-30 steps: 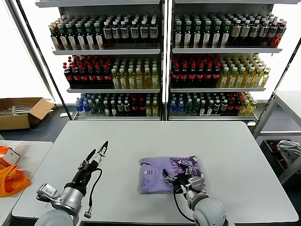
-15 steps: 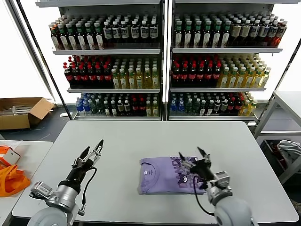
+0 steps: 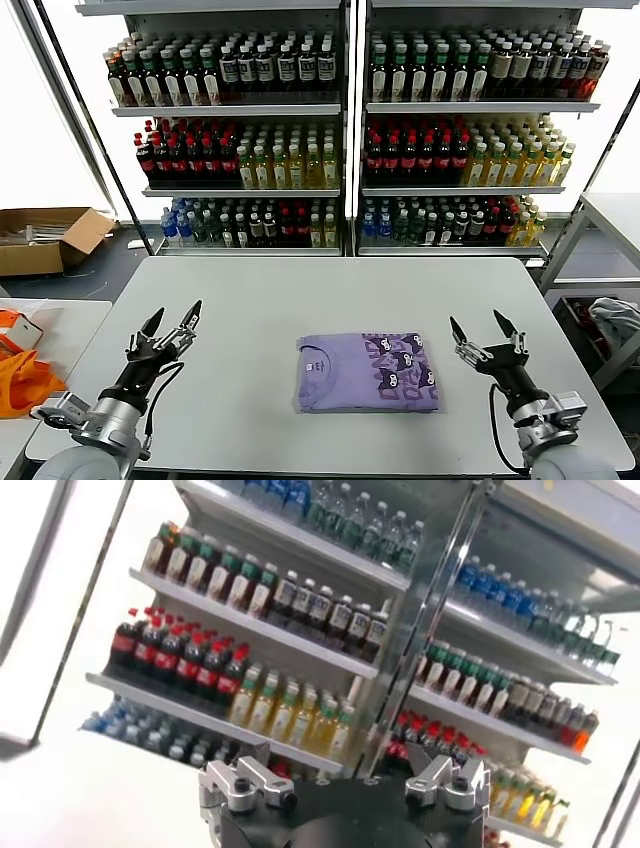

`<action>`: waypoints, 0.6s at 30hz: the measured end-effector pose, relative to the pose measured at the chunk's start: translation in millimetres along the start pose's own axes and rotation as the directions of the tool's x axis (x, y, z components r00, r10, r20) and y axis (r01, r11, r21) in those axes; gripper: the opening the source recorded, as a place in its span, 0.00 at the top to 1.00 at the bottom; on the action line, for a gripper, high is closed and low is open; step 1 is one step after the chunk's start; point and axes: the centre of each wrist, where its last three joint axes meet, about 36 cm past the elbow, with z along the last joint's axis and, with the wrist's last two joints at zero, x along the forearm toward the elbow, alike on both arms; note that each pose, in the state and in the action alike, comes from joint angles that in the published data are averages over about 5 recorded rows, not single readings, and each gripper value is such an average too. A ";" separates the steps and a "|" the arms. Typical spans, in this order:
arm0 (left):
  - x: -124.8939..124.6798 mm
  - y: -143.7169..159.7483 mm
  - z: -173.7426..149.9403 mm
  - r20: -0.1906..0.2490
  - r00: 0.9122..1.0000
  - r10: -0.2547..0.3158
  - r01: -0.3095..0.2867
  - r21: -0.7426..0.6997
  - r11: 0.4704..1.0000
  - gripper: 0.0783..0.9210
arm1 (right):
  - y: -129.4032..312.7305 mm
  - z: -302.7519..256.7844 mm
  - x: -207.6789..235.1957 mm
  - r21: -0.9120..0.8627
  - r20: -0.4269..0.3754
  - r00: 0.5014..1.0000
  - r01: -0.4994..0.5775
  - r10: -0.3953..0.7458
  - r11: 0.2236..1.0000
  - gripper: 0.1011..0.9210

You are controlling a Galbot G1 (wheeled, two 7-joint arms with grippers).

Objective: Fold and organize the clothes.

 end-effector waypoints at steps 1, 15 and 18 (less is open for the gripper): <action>0.8 2.0 -0.2 0.001 1.000 -0.002 0.002 -0.011 1.000 0.12 | -3.2 1.4 2.6 0.001 0.001 1.000 -0.004 0.004 1.000 0.12; 3.8 15.7 -2.8 0.009 1.000 -0.018 0.018 -0.085 0.996 0.12 | -24.2 10.8 27.2 0.026 0.029 0.999 -0.022 0.021 0.999 0.12; 5.1 19.3 -3.9 0.007 1.000 -0.021 0.022 -0.098 0.995 0.12 | -27.9 12.7 32.3 0.030 0.031 0.999 -0.023 0.022 0.999 0.12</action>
